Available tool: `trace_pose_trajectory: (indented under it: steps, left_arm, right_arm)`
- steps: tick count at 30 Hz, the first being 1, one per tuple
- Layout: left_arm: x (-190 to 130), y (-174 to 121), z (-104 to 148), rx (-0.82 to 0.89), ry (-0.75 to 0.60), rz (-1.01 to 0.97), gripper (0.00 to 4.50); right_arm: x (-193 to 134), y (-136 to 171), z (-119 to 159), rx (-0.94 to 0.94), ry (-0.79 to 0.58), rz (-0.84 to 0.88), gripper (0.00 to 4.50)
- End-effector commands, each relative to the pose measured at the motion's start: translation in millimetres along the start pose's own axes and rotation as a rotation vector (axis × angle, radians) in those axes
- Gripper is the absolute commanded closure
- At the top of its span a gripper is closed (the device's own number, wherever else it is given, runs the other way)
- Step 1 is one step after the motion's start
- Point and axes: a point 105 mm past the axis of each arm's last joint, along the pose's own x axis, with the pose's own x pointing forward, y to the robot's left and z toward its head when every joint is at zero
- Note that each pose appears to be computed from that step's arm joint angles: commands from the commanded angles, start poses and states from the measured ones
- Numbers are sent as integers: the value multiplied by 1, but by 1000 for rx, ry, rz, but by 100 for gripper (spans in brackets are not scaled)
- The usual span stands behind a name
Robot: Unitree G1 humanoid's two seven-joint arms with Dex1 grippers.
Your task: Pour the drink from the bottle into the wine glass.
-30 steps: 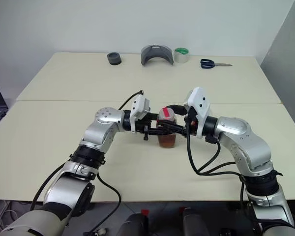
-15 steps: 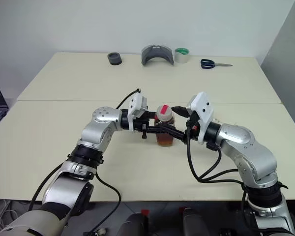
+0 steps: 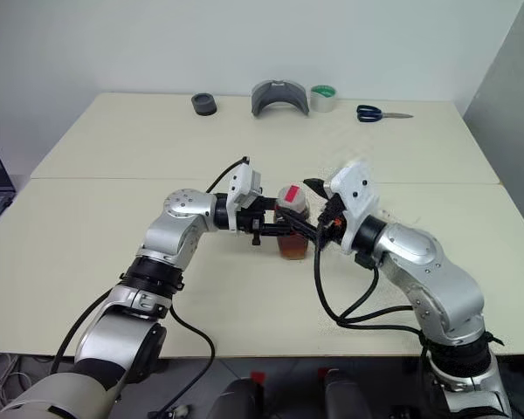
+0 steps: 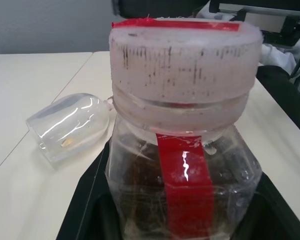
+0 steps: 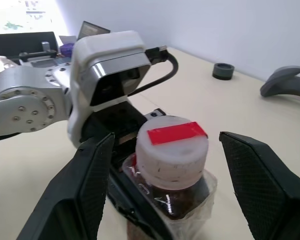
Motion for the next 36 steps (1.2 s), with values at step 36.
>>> trace_pose_trajectory:
  steps: [36]
  left_arm:
    - [-3,7,20,62,-42,11,269]
  right_arm:
    - [-10,-14,9,-65,10,-94,94]
